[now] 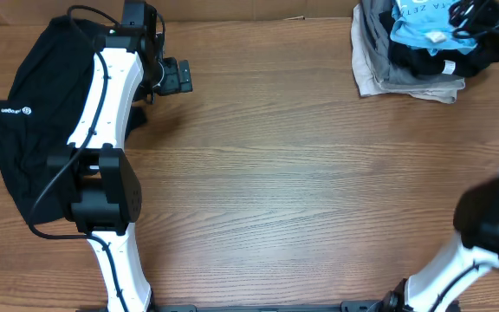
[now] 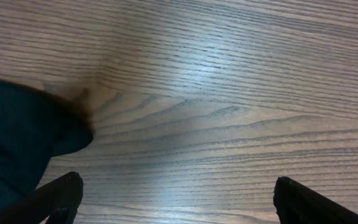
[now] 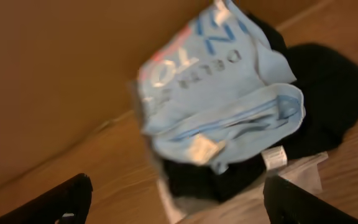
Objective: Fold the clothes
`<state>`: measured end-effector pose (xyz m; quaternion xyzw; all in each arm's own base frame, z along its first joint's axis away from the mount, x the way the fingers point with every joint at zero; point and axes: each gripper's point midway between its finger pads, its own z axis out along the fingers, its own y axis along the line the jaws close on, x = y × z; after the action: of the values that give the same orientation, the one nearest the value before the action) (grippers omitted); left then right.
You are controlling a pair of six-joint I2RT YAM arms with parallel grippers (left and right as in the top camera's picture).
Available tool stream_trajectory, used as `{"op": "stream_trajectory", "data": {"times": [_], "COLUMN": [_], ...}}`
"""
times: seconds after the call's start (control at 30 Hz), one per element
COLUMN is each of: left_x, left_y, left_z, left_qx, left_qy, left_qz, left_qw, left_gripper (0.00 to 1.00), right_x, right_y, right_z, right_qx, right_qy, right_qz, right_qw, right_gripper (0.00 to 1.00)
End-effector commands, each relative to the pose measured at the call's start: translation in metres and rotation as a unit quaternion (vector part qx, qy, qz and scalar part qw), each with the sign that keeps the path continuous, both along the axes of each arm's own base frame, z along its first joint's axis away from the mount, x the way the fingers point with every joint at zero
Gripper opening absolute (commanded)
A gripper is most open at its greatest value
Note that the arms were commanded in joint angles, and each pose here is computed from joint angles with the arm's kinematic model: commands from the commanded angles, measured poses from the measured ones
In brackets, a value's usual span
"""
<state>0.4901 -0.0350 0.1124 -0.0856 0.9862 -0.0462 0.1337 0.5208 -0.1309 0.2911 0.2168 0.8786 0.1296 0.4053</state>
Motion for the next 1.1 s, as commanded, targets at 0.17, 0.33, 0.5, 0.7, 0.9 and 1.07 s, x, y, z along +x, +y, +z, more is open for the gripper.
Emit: {"op": "stream_trajectory", "data": {"times": [0.17, 0.33, 0.5, 0.7, 0.9, 1.07], "left_x": [0.000, 0.000, 0.000, 0.000, 0.000, 0.000], "left_y": [-0.001, -0.001, -0.002, -0.001, -0.001, -0.001], "left_z": [-0.002, -0.002, -0.002, -0.002, -0.002, -0.002], "left_qx": [0.005, 0.005, 0.005, 0.005, 0.005, 0.005], "left_qy": [0.002, 0.002, 0.002, 0.002, 0.002, 0.002], "left_qz": [0.001, 0.001, 0.001, 0.001, 0.001, 0.001], "left_qw": [1.000, 1.000, 1.000, 1.000, 1.000, 1.000], "left_gripper": [1.00, 1.00, 1.00, 1.00, 1.00, 1.00], "right_x": [-0.079, -0.128, -0.148, -0.153, -0.146, -0.159], "right_y": [0.081, 0.126, 0.145, 0.142, 0.126, 0.149], "right_z": [0.070, 0.079, 0.073, 0.065, 0.070, 0.095], "right_qx": [-0.012, 0.027, 0.040, 0.037, -0.056, -0.149], "right_qy": [-0.023, 0.015, 0.047, 0.070, 0.048, -0.045], "right_qz": [0.170, 0.212, 0.229, 0.219, 0.213, 0.233], "right_qw": [0.985, 0.977, 0.972, 0.972, 0.974, 0.960], "right_gripper": [0.96, 1.00, 1.00, 1.00, 1.00, 1.00]}}
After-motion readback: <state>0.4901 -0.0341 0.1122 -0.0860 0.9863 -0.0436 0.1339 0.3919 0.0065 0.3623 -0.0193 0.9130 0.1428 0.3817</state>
